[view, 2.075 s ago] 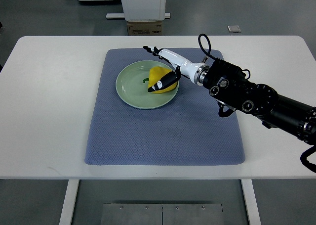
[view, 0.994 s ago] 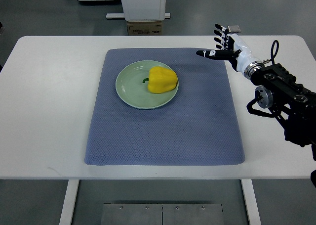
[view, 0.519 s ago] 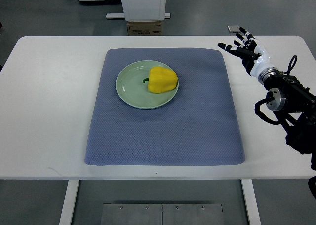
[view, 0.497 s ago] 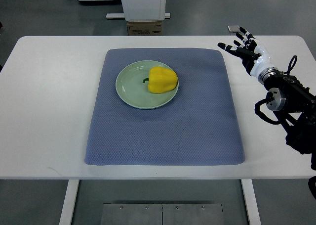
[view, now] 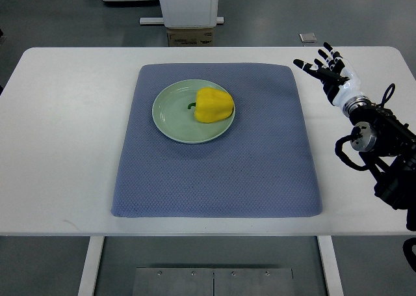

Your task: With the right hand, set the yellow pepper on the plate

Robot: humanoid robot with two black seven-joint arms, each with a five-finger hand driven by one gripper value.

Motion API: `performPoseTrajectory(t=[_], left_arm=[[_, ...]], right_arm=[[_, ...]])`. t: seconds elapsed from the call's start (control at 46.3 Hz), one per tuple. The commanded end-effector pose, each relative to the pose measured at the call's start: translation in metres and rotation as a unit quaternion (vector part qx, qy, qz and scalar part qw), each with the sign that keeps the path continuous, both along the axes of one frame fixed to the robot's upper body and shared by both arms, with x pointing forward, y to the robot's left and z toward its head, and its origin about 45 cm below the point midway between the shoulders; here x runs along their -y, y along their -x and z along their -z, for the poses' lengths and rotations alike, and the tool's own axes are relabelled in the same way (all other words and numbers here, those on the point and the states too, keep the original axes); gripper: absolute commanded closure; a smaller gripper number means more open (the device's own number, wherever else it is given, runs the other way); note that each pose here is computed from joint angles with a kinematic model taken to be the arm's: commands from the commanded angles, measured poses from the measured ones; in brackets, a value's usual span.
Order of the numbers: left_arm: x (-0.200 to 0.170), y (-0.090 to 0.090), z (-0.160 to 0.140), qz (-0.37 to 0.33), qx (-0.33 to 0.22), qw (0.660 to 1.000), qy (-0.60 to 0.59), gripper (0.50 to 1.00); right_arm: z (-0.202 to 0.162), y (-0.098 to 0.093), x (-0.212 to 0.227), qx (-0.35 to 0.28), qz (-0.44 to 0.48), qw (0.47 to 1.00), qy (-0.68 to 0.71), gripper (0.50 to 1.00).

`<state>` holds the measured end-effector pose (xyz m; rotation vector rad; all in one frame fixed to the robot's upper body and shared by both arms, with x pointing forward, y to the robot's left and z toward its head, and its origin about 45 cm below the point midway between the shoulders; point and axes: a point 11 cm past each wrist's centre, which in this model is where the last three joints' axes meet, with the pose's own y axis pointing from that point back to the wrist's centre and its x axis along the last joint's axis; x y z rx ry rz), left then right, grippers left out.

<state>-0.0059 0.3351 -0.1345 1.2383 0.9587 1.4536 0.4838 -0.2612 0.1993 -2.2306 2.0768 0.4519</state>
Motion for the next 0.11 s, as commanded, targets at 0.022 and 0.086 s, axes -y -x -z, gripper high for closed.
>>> performPoseTrajectory(t=[0.022,0.086], left_arm=[[0.0002,-0.0002,0.0,0.0,0.0,1.0,0.0,0.5],[-0.0003,0.0008,0.0,0.0,-0.001,1.0,0.0,0.5]], right_arm=[[0.0018,0.0007,-0.0002,-0.002,0.0,1.0,0.001,0.5],[0.0033,0.0015,-0.0013,-0.002,0.0,1.0,0.0,0.5]])
